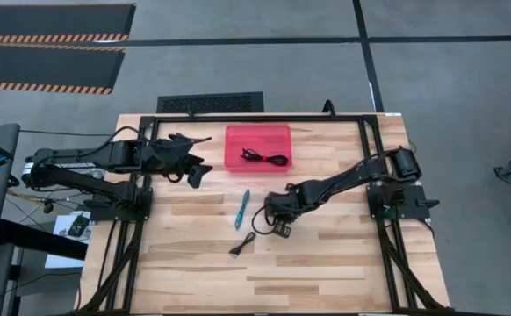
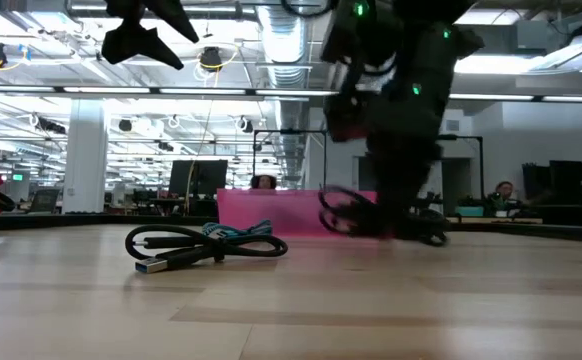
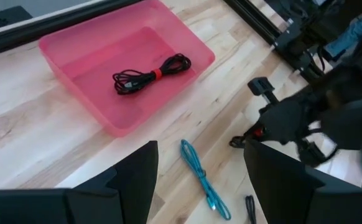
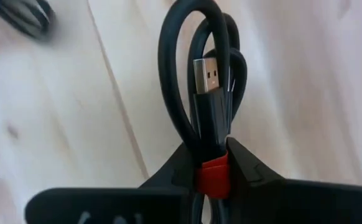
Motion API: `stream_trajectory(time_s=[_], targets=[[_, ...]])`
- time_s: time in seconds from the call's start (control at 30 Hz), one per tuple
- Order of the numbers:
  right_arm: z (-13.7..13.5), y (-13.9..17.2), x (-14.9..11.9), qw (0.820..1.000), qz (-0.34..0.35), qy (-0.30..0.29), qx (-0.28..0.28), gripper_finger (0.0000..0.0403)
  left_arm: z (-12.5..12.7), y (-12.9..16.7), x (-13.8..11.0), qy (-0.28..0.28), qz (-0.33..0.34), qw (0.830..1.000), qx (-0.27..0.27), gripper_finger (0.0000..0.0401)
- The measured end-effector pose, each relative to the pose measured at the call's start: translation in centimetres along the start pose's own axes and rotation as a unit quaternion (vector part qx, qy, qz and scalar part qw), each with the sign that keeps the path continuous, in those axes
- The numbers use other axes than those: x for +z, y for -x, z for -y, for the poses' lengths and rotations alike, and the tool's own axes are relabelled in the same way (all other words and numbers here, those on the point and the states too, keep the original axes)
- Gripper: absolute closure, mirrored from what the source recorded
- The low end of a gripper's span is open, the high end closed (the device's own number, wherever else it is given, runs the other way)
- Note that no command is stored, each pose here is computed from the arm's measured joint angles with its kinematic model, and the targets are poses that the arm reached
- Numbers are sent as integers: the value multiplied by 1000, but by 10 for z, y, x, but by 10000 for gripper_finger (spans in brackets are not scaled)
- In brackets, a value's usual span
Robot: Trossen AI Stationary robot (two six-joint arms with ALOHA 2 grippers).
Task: Pick and place USB-C Cables
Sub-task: Put the right black charger cable into the pink bin
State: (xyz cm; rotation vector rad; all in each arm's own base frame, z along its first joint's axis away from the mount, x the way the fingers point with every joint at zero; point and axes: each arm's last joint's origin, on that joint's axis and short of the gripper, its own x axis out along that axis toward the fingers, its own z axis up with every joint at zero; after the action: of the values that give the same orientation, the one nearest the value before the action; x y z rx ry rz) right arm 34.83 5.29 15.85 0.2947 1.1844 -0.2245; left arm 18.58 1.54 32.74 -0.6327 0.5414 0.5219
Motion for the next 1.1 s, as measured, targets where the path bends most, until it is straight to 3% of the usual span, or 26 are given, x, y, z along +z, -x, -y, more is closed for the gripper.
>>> stream_trajectory(time_s=[0.5,0.9,1.1], targets=[[33,83,25,989,146,-23,-1,351,1,0,3,-5,25,1000,5,175],[78,132,60,945,324,-44,31,351,1,0,3,15,36,999,15,175],[107,150,78,931,361,-47,29,350,11,-14,-10,26,24,999,23,175]])
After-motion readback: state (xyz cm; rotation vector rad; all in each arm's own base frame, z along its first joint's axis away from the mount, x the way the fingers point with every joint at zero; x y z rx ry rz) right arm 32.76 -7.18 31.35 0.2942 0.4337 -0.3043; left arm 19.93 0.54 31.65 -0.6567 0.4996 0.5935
